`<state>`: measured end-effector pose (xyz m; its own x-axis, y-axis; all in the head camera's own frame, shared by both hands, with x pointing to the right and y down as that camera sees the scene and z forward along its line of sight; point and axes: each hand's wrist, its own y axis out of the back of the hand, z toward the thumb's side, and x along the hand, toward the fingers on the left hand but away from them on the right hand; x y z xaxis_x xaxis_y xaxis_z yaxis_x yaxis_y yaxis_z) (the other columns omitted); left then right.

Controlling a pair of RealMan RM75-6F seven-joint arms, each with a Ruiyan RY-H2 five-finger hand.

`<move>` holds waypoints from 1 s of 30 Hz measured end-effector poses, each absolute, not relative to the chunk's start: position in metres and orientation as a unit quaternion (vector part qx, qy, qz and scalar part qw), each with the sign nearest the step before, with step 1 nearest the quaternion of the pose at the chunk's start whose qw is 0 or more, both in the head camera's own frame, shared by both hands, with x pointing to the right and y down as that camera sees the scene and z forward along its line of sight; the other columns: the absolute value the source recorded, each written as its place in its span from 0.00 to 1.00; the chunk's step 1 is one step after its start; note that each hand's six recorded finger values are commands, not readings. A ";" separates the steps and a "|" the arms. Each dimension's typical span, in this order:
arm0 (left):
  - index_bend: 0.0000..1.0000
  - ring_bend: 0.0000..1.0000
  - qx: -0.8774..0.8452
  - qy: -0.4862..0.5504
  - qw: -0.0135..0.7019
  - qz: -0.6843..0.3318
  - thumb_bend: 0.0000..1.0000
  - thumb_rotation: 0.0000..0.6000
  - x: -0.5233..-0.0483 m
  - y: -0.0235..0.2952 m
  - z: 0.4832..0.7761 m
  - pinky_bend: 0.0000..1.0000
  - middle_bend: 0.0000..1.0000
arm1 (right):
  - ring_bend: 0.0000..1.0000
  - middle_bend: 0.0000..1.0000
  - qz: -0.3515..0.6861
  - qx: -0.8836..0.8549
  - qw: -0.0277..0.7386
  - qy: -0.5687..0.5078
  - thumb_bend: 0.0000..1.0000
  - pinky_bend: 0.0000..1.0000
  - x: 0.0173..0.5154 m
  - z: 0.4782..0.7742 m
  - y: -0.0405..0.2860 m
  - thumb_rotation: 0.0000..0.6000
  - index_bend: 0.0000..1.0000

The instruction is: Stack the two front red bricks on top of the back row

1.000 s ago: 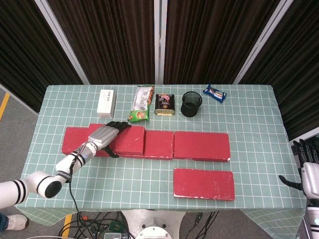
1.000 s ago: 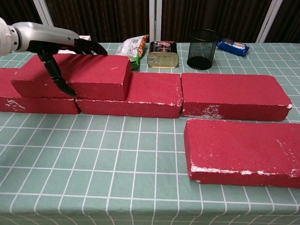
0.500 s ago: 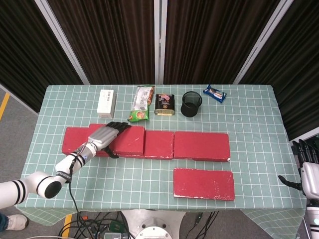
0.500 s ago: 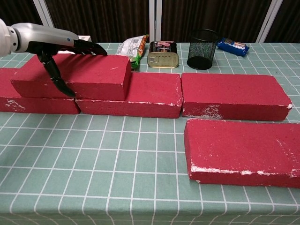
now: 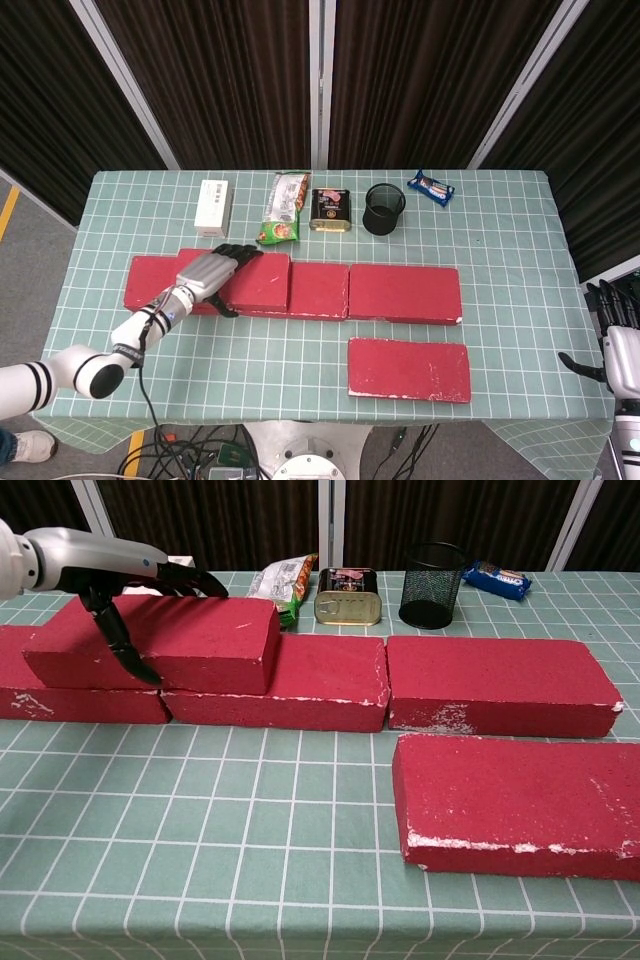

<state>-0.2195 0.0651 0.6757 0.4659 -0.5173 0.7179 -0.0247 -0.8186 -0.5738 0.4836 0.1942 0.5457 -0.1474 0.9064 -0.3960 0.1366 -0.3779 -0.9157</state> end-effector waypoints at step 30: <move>0.04 0.00 -0.712 0.303 0.348 -0.530 0.00 1.00 -0.344 0.072 0.585 0.00 0.00 | 0.00 0.00 0.558 -0.661 0.350 -0.360 0.00 0.00 0.407 0.537 0.205 1.00 0.00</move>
<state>-0.3439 0.0720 0.5848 0.2555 -0.8000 0.5428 -0.0619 -0.5739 -0.8166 0.4066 0.2054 0.5372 0.1193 0.8661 -0.4854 0.0852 -0.4960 -0.8641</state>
